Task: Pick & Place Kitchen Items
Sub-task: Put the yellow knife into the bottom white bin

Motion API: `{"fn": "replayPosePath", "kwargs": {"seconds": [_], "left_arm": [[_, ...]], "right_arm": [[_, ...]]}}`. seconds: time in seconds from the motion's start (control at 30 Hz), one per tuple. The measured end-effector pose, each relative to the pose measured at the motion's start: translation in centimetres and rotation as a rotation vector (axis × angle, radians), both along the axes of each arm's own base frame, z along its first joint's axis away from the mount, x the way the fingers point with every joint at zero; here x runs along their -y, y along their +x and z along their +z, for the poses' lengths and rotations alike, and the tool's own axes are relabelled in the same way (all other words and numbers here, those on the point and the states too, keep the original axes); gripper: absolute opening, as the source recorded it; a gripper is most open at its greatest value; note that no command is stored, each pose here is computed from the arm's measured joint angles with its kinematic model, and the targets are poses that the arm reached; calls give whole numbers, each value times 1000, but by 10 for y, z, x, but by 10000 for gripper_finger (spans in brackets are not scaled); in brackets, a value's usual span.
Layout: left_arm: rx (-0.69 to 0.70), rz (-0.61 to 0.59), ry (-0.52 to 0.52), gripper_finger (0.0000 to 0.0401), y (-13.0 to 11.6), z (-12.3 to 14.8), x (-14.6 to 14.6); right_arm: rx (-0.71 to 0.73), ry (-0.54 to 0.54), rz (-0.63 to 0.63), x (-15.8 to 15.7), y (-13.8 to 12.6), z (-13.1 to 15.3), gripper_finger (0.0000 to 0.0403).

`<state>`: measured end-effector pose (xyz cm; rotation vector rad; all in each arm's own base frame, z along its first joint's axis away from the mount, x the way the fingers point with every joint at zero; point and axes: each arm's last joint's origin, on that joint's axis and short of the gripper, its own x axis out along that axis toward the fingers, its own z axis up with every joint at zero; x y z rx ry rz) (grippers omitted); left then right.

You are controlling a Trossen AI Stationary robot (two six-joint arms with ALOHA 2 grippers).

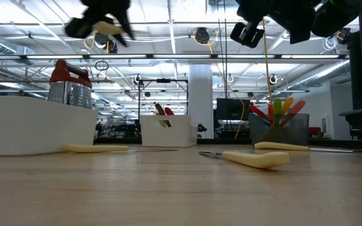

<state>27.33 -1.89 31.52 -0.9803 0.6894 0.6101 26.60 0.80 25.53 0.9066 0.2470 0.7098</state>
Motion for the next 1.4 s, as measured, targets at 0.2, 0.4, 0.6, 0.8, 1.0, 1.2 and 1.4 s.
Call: {"fn": "replayPosePath", "kwargs": {"seconds": [0.2, 0.4, 0.6, 0.8, 1.0, 1.2, 1.4], "left_arm": [[-238, 88, -149, 46, -30, -7, 7], [-488, 124, -300, 46, -51, -15, 10], [-658, 162, -392, 46, -66, -16, 13], [-707, 95, -512, 46, -67, -25, 18], [-801, 84, -587, 46, -74, -44, 20], [-814, 61, -643, 46, -74, -65, 20], [-811, 37, -683, 46, -77, -92, 15]], "right_arm": [[-3, 1, -1, 0, 0, 0, 157], [0, -1, -2, 0, 0, 0, 155], [3, -4, -3, 0, 0, 0, 155], [13, -15, -4, 0, 0, 0, 155], [13, -16, -4, 0, 0, 0, 155], [13, -16, -4, 0, 0, 0, 155], [12, -15, -4, 0, 0, 0, 155]]}}
